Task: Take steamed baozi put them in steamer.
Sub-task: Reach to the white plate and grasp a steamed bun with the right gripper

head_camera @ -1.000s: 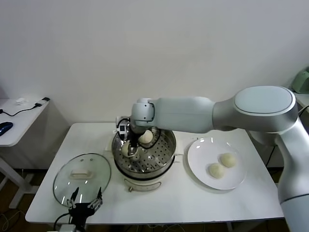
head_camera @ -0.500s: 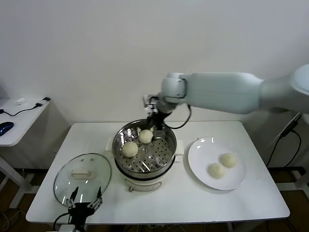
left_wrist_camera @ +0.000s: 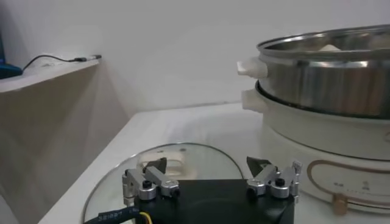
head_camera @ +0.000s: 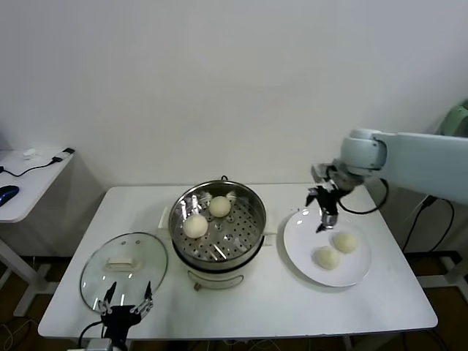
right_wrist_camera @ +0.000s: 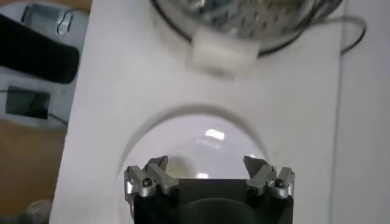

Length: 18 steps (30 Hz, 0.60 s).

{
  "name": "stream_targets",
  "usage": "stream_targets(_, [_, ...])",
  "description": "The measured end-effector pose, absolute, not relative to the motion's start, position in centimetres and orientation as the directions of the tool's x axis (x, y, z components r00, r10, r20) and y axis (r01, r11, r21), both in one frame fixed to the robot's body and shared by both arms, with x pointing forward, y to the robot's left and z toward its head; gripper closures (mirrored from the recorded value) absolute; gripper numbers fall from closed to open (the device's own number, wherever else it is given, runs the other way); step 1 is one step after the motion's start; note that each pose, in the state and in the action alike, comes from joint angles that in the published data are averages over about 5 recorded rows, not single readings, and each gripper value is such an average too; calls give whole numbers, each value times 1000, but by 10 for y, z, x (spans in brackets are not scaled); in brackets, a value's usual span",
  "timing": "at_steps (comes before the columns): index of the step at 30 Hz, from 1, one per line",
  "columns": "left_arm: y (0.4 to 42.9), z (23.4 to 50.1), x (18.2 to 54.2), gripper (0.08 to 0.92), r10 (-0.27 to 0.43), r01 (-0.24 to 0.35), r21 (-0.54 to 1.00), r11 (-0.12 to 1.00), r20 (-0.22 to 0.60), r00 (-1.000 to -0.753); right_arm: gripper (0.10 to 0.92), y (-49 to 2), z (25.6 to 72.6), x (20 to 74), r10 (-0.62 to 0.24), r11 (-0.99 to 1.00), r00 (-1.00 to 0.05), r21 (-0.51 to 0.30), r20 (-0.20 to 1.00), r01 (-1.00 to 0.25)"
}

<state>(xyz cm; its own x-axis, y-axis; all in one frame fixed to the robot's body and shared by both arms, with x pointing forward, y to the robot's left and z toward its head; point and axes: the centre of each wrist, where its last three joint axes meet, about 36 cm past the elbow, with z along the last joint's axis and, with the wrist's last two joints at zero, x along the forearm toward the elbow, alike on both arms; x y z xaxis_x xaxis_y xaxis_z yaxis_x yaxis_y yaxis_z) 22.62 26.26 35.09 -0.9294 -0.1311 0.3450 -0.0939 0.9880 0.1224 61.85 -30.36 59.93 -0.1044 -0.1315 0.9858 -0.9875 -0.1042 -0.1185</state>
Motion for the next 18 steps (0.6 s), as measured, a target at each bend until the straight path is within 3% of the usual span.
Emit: stream_targets(18, [265, 345, 223, 177, -139, -98, 127, 987, 362, -922, 200, -338, 495, 609, -70, -22, -68, -69, 995, -997])
